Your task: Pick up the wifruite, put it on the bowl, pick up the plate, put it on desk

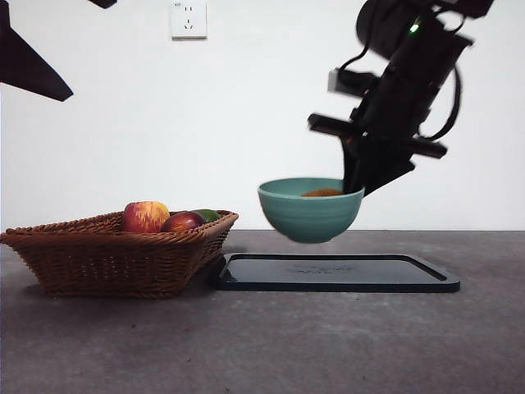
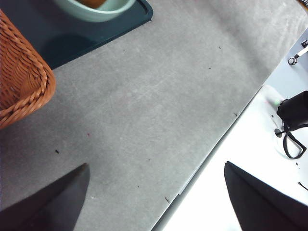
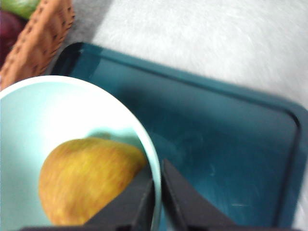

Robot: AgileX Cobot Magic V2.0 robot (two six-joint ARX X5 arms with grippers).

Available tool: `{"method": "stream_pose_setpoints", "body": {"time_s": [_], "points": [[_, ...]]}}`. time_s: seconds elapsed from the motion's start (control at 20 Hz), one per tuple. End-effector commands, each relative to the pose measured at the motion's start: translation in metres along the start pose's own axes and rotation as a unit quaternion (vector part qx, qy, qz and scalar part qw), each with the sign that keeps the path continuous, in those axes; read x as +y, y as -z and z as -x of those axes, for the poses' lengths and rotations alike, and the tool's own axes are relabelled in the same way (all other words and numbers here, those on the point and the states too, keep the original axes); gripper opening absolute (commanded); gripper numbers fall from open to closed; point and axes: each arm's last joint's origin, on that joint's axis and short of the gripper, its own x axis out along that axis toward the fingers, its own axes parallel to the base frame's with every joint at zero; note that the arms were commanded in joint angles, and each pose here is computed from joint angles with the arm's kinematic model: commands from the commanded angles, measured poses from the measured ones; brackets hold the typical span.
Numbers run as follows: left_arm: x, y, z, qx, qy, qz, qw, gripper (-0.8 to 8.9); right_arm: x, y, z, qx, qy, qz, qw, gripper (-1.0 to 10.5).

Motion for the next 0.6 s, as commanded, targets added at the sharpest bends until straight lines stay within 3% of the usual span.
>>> {"method": "stream_pose_setpoints", "body": {"time_s": [0.05,0.6], "points": [[-0.001,-0.002,0.000,-0.001,0.004,-0.011,1.000,4.31,0.001,-0.008,-0.018,0.003,-0.001,0.010,1.000,0.1],[-0.001,-0.001,0.000,0.001,0.003,-0.010,1.000,4.31,-0.013,-0.007,-0.045,0.023,0.011,-0.003,1.000,0.1]]}}
